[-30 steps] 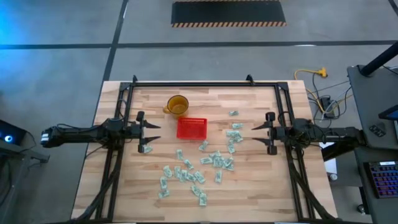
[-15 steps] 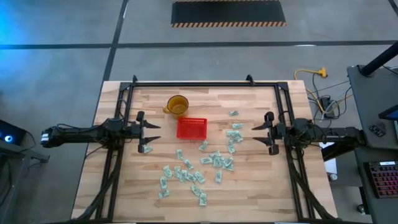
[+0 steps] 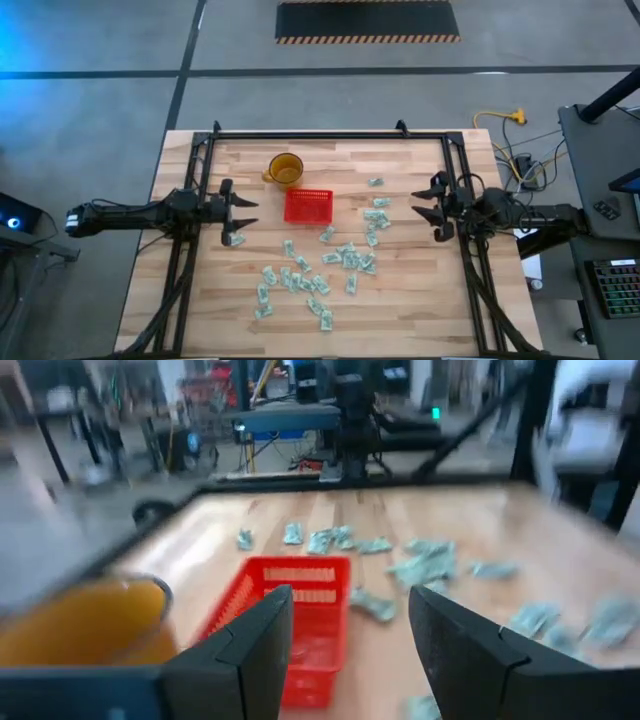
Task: Pick and place Stevia / Truvia into bins
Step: Put the gray stevia packet into the red basket
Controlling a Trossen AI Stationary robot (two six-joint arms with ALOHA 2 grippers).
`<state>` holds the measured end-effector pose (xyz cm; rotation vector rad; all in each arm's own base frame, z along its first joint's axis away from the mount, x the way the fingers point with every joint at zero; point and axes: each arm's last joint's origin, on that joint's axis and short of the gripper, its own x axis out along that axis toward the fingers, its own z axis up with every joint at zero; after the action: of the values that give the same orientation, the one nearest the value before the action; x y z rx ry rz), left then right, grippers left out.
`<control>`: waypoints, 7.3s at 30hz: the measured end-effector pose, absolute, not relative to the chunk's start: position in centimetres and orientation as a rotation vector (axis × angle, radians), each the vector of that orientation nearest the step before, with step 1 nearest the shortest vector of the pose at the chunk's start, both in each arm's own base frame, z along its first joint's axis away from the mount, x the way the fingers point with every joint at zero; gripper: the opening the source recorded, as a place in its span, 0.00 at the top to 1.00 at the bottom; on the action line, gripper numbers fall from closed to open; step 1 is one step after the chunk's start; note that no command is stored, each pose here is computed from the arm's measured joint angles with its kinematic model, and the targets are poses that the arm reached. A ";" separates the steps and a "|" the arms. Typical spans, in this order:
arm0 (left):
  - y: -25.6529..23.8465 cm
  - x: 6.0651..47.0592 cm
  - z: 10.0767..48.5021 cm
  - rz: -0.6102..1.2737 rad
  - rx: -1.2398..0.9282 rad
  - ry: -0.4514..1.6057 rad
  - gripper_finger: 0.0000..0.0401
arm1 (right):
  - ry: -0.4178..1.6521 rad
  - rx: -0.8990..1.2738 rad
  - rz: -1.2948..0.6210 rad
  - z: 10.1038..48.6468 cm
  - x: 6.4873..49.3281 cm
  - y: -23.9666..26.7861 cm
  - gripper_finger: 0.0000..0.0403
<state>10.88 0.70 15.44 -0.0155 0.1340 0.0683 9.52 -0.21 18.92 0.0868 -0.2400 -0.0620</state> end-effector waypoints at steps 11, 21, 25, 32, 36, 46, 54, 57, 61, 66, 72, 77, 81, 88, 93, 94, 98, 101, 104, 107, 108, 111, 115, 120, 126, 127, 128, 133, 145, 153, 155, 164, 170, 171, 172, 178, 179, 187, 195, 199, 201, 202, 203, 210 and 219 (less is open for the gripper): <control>0.7 10.9 18.3 0.059 -0.090 -0.162 0.54 | -0.142 0.058 -0.076 18.0 9.7 -0.2 0.56; 0.8 10.8 18.5 0.091 -0.025 -0.182 0.54 | -0.161 0.004 -0.083 18.2 9.7 -0.2 0.56; 0.2 11.1 17.6 -0.103 -0.001 -0.011 0.54 | -0.183 0.063 -0.068 18.4 9.7 -0.2 0.56; 0.0 11.4 17.7 -0.056 -0.170 0.437 0.54 | -0.180 0.053 0.003 18.4 9.7 0.0 0.56; 0.0 12.2 17.5 0.027 -0.162 0.571 0.54 | -0.180 0.053 0.004 18.4 9.7 0.0 0.56; -0.2 18.2 19.0 0.118 -0.178 0.717 0.54 | -0.210 -0.007 -0.001 18.7 9.7 0.0 0.56; -1.2 20.8 20.7 0.264 -0.176 1.401 0.54 | -0.214 0.021 0.013 18.7 9.7 0.0 0.56; -1.7 21.3 20.3 0.309 -0.174 1.512 0.54 | -0.206 0.044 0.046 18.6 9.7 0.1 0.56; -2.4 21.3 19.4 0.331 -0.189 1.551 0.54 | -0.177 0.066 0.099 18.4 9.8 0.3 0.56; -3.0 20.4 18.7 0.356 -0.182 1.562 0.54 | -0.138 0.083 0.099 18.1 10.1 0.3 0.56; -2.7 18.8 17.5 0.427 -0.191 1.550 0.54 | -0.104 0.058 0.093 17.8 10.4 0.3 0.56; -2.7 18.2 16.5 0.452 -0.222 1.553 0.54 | -0.095 0.045 0.092 17.7 10.5 0.3 0.56; -2.8 18.5 15.4 0.409 -0.263 1.488 0.54 | -0.098 0.039 0.091 17.8 10.5 0.3 0.56; -2.8 18.0 14.2 0.379 -0.301 1.502 0.54 | -0.111 0.036 0.091 17.9 10.5 0.3 0.56; -2.8 17.9 14.1 0.381 -0.299 1.507 0.54 | -0.117 0.036 0.091 17.9 10.5 0.3 0.56; -2.8 17.9 14.1 0.380 -0.298 1.507 0.55 | -0.115 0.036 0.091 17.9 10.5 0.3 0.56; -2.8 17.9 14.1 0.374 -0.300 1.506 0.64 | -0.114 0.036 0.090 17.9 10.5 0.3 0.56; -2.9 17.9 14.1 0.364 -0.309 1.506 0.75 | -0.114 0.038 0.090 17.9 10.5 0.3 0.56; -2.9 17.9 14.1 0.357 -0.307 1.517 0.88 | -0.114 0.037 0.090 17.9 10.5 0.3 0.56; -2.9 18.0 14.3 0.346 -0.298 1.513 0.97 | -0.114 0.037 0.089 17.9 10.5 0.3 0.56; -2.9 18.1 14.3 0.341 -0.293 1.511 0.97 | -0.114 0.037 0.088 17.9 10.5 0.3 0.56; -3.0 18.4 14.6 0.335 -0.279 1.496 0.96 | -0.114 0.037 0.088 17.9 10.5 0.3 0.56; -3.4 19.3 15.5 0.305 -0.255 1.443 0.95 | -0.114 0.037 0.086 17.9 10.5 0.3 0.56; -4.0 21.2 16.8 0.181 -0.198 1.301 0.95 | -0.114 0.037 0.081 17.9 10.5 0.2 0.56; -4.4 24.3 19.2 0.063 0.019 1.002 0.95 | -0.114 0.037 0.081 17.9 10.5 0.2 0.56; -4.4 24.8 19.6 0.056 0.062 0.944 0.95 | -0.114 0.037 0.081 17.9 10.5 0.2 0.56; -4.4 25.2 20.0 0.051 0.103 0.885 0.95 | -0.114 0.037 0.081 17.9 10.5 0.2 0.56; -3.8 26.6 21.3 0.136 0.271 0.704 0.95 | -0.114 0.037 0.081 17.9 10.5 0.2 0.56; 0.1 28.2 19.4 0.314 0.276 0.766 0.95 | -0.111 0.044 0.082 17.9 10.5 0.2 0.56; 0.8 28.7 18.3 0.328 0.281 0.811 0.80 | -0.031 0.050 -0.059 17.1 11.1 -0.2 0.56; 0.8 28.6 18.4 0.328 0.280 0.809 0.75 | -0.001 0.042 -0.098 16.9 11.3 -0.3 0.56; 0.4 27.1 20.4 0.327 0.251 0.796 0.66 | 0.119 0.019 -0.315 17.7 12.8 -0.9 0.56; -0.3 25.0 22.4 0.318 0.204 0.778 0.66 | 0.382 -0.034 -0.391 19.1 15.5 -1.1 0.58; -0.4 24.7 22.8 0.319 0.189 0.770 0.66 | 0.444 -0.060 -0.414 19.3 16.0 -1.1 0.58; -0.5 24.3 23.0 0.316 0.181 0.771 0.66 | 0.507 -0.090 -0.439 19.4 16.6 -1.2 0.59; -1.4 22.3 23.5 0.290 0.150 0.741 0.66 | 0.828 -0.183 -0.490 20.5 20.3 -2.5 0.63; -1.6 22.1 23.5 0.281 0.150 0.728 0.66 | 0.871 -0.197 -0.494 20.6 20.8 -2.8 0.63; -2.6 20.2 22.8 0.220 0.172 0.720 0.66 | 1.007 -0.167 -0.418 20.9 25.3 -7.6 0.68; -2.7 19.5 23.0 0.218 0.148 0.709 0.66 | 1.163 -0.140 -0.361 17.8 26.8 -12.4 0.67; -2.7 19.5 23.0 0.214 0.147 0.707 0.66 | 1.242 -0.117 -0.352 16.1 26.7 -13.6 0.63; -2.8 19.5 23.0 0.214 0.148 0.709 0.66 | 1.264 -0.102 -0.355 15.6 26.5 -14.0 0.61; -2.7 19.5 23.0 0.214 0.148 0.710 0.66 | 1.265 -0.084 -0.348 15.4 26.4 -14.2 0.60; -2.8 19.5 23.0 0.214 0.148 0.708 0.66 | 1.261 -0.061 -0.334 15.2 26.3 -14.4 0.59; -2.8 19.7 23.2 0.213 0.141 0.685 0.66 | 1.260 0.024 -0.313 14.4 26.0 -15.1 0.58; -2.8 19.8 23.1 0.213 0.141 0.682 0.66 | 1.279 0.024 -0.292 13.3 26.3 -15.3 0.60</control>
<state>19.77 -2.82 23.13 0.1407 0.6823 0.2126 26.32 -15.29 13.32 0.0240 1.2785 -0.2922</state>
